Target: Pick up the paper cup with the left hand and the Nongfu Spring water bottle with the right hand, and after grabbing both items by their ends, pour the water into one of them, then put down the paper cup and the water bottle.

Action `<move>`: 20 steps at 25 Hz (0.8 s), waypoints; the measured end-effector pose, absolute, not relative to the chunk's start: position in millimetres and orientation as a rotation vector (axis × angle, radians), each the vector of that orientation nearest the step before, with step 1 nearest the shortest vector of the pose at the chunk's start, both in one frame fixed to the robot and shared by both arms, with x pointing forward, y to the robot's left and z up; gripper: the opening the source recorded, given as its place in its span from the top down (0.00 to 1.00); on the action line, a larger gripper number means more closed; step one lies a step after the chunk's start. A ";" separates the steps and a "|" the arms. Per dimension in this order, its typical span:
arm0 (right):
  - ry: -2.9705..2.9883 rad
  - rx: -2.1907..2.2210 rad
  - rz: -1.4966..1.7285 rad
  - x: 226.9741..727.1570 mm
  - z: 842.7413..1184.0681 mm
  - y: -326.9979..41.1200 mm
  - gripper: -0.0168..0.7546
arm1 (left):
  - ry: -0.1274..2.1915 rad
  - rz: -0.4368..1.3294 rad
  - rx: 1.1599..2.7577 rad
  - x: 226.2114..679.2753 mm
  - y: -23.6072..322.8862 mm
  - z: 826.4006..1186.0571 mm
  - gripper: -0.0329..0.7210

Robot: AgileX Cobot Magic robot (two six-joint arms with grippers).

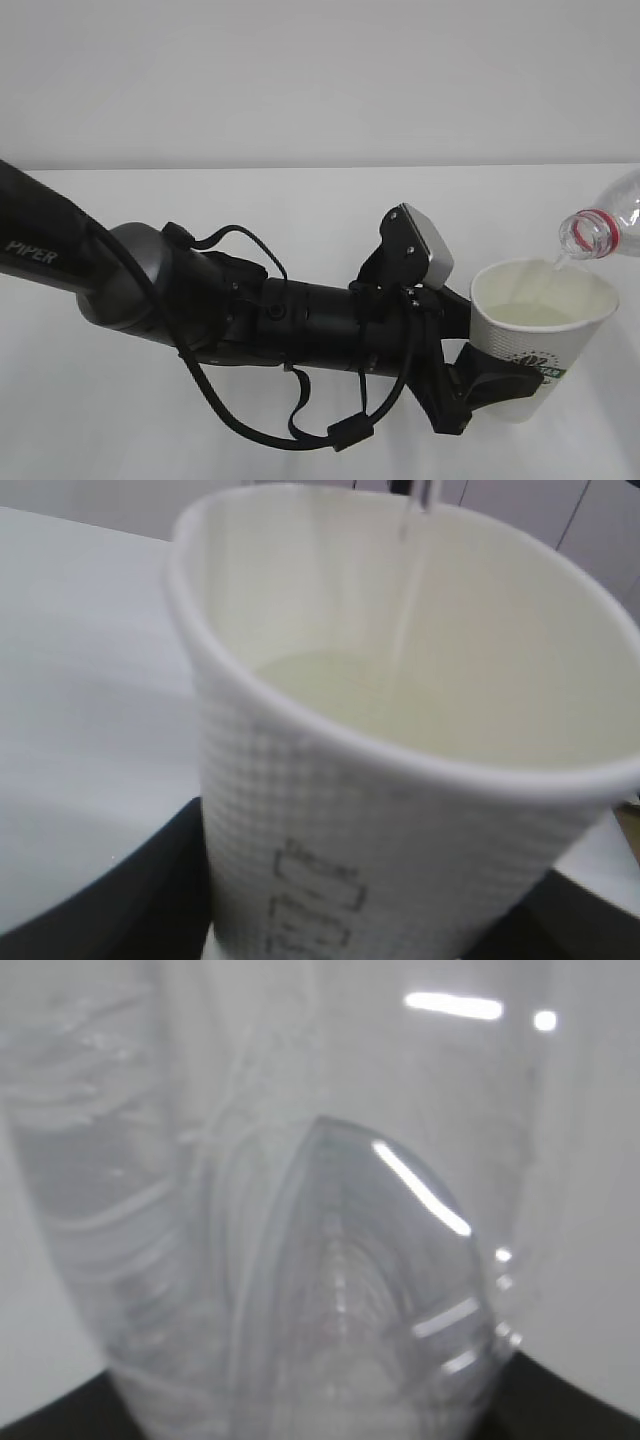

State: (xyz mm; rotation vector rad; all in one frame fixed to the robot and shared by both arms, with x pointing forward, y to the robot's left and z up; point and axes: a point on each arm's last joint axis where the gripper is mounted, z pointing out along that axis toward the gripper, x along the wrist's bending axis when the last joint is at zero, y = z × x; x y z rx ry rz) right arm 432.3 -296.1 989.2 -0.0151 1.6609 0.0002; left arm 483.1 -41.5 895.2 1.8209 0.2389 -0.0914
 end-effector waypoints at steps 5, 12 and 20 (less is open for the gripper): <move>1.659 -0.016 -0.001 432.3 989.4 -296.1 0.49 | 0.239 -0.091 1.821 483.1 -41.5 895.2 0.32; 1.659 -0.016 -0.001 432.3 989.4 -296.1 0.49 | 0.241 -0.093 1.824 483.1 -41.5 893.6 0.32; 1.659 0.001 0.015 432.3 989.4 -296.1 0.49 | 0.241 -0.094 1.824 483.1 -41.5 893.3 0.32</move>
